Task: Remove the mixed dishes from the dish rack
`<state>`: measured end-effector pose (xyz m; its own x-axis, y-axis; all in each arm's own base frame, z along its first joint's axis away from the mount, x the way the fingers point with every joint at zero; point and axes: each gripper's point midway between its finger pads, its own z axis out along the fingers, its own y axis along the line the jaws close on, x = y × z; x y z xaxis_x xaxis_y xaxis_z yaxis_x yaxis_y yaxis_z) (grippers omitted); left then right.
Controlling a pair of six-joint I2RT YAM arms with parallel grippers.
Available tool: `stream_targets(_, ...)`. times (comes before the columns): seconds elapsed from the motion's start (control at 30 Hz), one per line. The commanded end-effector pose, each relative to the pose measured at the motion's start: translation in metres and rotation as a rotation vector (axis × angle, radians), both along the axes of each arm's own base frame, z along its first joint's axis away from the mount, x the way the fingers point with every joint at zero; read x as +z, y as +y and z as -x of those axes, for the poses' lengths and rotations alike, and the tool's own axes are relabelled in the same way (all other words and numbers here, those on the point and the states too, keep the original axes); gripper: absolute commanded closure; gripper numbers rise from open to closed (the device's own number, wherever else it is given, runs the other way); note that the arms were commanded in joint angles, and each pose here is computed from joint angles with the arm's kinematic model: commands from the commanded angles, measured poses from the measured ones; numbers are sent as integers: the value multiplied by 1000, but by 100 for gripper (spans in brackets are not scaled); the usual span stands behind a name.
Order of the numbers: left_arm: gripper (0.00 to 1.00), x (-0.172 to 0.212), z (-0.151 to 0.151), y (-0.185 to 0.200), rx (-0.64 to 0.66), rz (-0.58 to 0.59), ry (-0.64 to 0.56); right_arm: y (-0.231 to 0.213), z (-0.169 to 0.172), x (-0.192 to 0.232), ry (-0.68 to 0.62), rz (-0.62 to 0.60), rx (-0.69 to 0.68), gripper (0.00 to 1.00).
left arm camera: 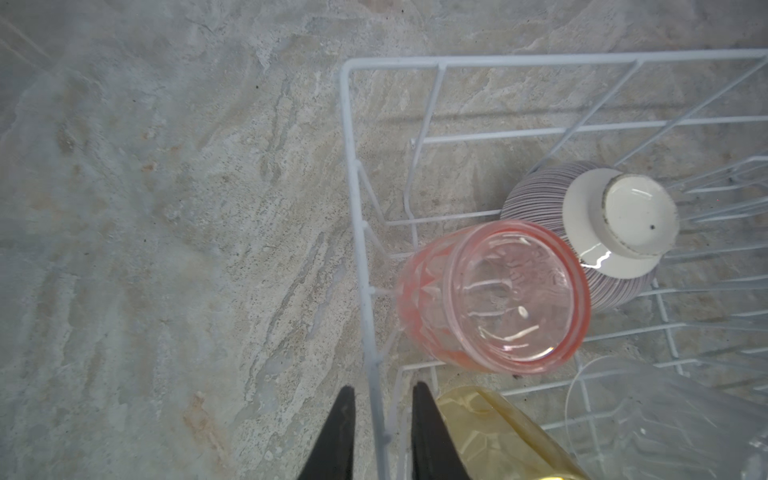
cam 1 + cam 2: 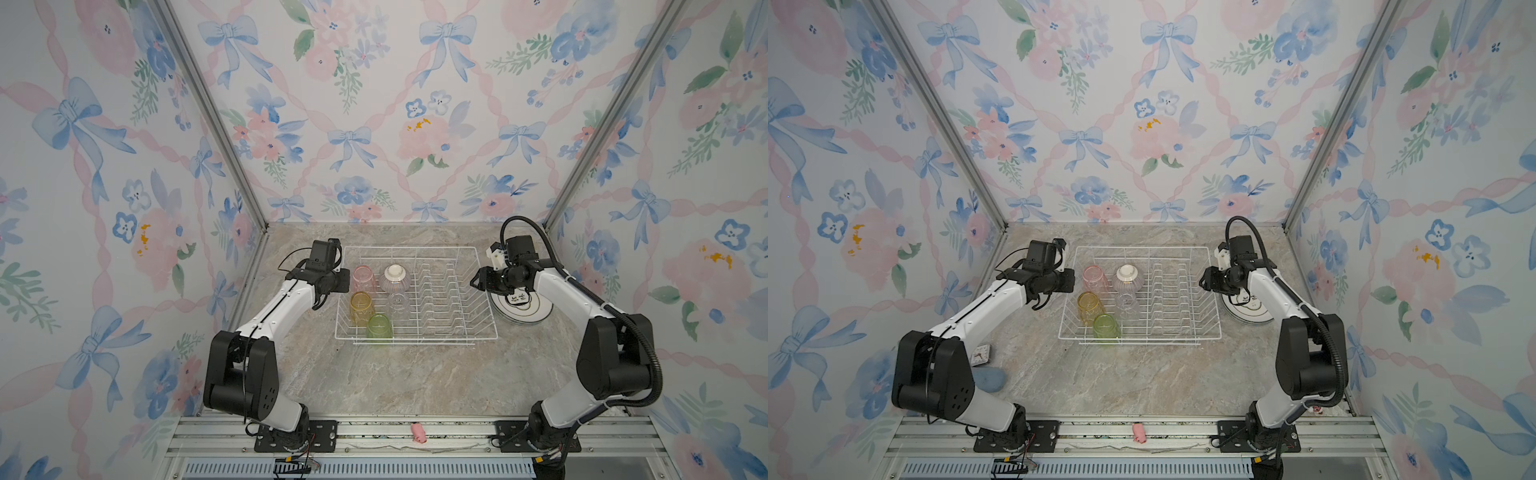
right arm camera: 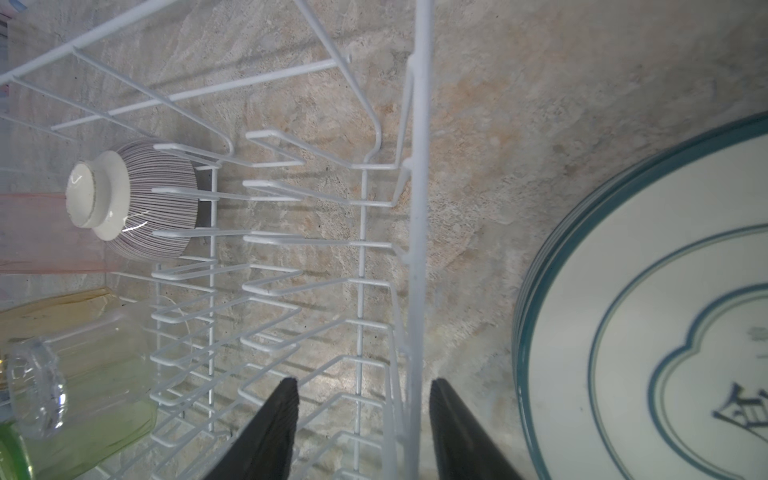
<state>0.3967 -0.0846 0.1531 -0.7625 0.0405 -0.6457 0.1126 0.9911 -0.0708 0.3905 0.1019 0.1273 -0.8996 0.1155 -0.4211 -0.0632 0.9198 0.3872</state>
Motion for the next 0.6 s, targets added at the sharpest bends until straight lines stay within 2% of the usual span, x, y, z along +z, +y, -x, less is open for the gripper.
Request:
stream_targets(0.0, 76, 38, -1, 6, 7, -6, -91, -8, -2, 18, -40, 13, -22, 44)
stream_targets(0.1, 76, 57, 3, 9, 12, -6, -141, -16, -1, 26, -57, 29, -39, 44)
stream_targets(0.13, 78, 63, 5, 9, 12, -3, -156, -19, 0, 29, -64, 39, -46, 46)
stream_targets(0.27, 87, 76, 14, 5, -8, 24, -176, -23, 5, 44, -70, 62, -49, 68)
stream_targets(0.47, 89, 71, 18, -9, -56, 37, -136, -27, 13, 52, -40, 84, -59, 96)
stream_targets(0.5, 89, 71, 19, -13, -68, 37, -136, -27, 15, 53, -39, 83, -60, 100)
stream_targets(0.57, 89, 71, 19, -23, -94, 33, -128, -28, 19, 55, -35, 87, -63, 100)
